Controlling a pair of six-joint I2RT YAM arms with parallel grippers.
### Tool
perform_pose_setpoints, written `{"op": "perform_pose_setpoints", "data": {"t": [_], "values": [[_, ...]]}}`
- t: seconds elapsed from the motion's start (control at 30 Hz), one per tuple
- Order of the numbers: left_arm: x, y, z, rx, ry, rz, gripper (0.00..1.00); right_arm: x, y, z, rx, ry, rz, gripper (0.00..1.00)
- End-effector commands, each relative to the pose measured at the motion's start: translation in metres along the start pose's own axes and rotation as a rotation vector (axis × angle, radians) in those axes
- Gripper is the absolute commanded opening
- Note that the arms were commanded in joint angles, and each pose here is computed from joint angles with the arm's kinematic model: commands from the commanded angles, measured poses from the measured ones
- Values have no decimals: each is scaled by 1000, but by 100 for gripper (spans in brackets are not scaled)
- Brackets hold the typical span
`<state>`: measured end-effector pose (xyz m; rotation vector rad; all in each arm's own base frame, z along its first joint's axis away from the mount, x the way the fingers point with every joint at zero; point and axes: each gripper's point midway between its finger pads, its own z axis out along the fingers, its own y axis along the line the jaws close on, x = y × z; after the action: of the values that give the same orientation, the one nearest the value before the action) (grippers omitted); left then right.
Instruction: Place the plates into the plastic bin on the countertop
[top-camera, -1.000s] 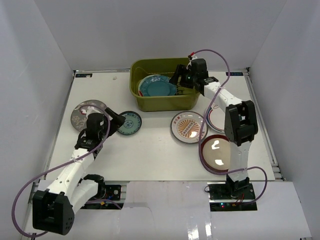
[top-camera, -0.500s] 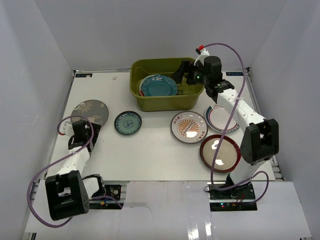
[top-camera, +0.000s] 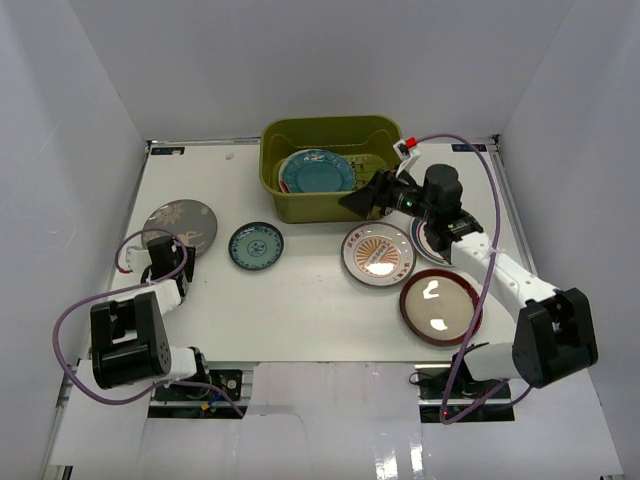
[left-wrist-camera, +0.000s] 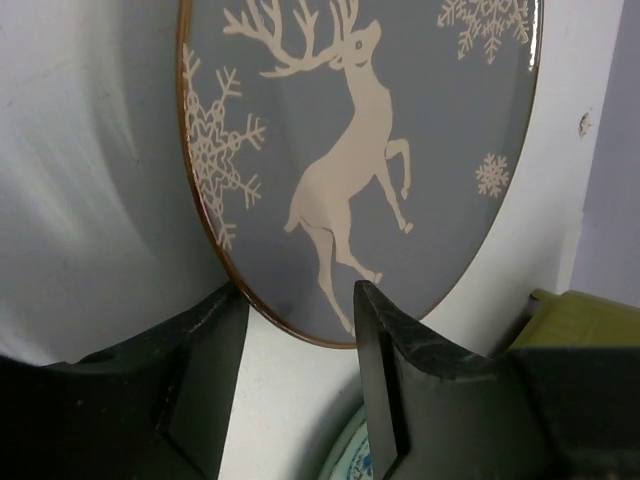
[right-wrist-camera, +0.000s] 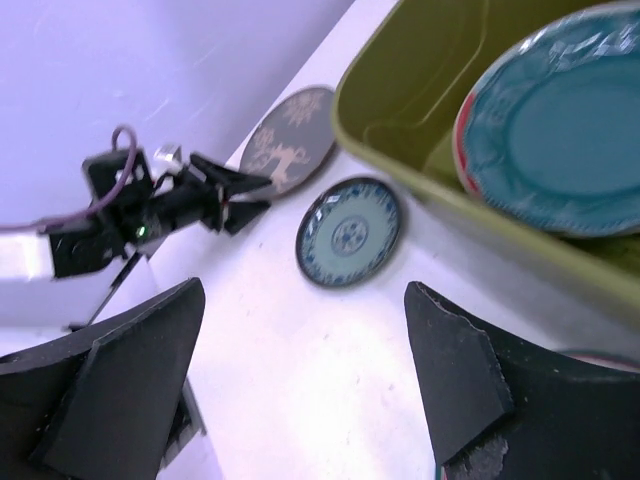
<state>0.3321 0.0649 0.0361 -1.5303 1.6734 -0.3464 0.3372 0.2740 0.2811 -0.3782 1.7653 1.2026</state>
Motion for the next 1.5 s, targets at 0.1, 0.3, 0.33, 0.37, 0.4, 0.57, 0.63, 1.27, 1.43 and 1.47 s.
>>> {"op": "perform_pose_setpoints", "data": {"t": [0.1, 0.3, 0.33, 0.37, 0.4, 0.57, 0.63, 1.27, 1.43, 1.47], "values": [[-4, 17, 11, -60, -34, -24, 42, 28, 36, -22, -124, -2, -4, 87], [-2, 27, 14, -79, -33, -5, 1, 59, 50, -33, -155, 43, -5, 88], [0, 26, 13, -73, -18, -8, 0, 67, 50, -37, -157, 54, -2, 88], [-1, 23, 11, -60, -15, -3, 0, 73, 55, -38, -169, 67, 0, 88], [-4, 15, 5, -20, -22, 3, 0, 78, 56, -39, -172, 73, -4, 89], [-14, -35, -33, 191, -21, -20, 0, 94, 65, -35, -190, 116, 3, 91], [-25, -67, -61, 318, -39, -33, 0, 97, 70, -30, -204, 134, 5, 92], [7, -161, -203, 820, 138, 163, 0, 98, 69, 31, -178, 155, 79, 98], [22, -171, -229, 858, 216, 219, 0, 107, 48, 50, -106, 146, 162, 95], [26, -172, -232, 869, 235, 224, 0, 111, 41, 53, -85, 151, 176, 95]]}}
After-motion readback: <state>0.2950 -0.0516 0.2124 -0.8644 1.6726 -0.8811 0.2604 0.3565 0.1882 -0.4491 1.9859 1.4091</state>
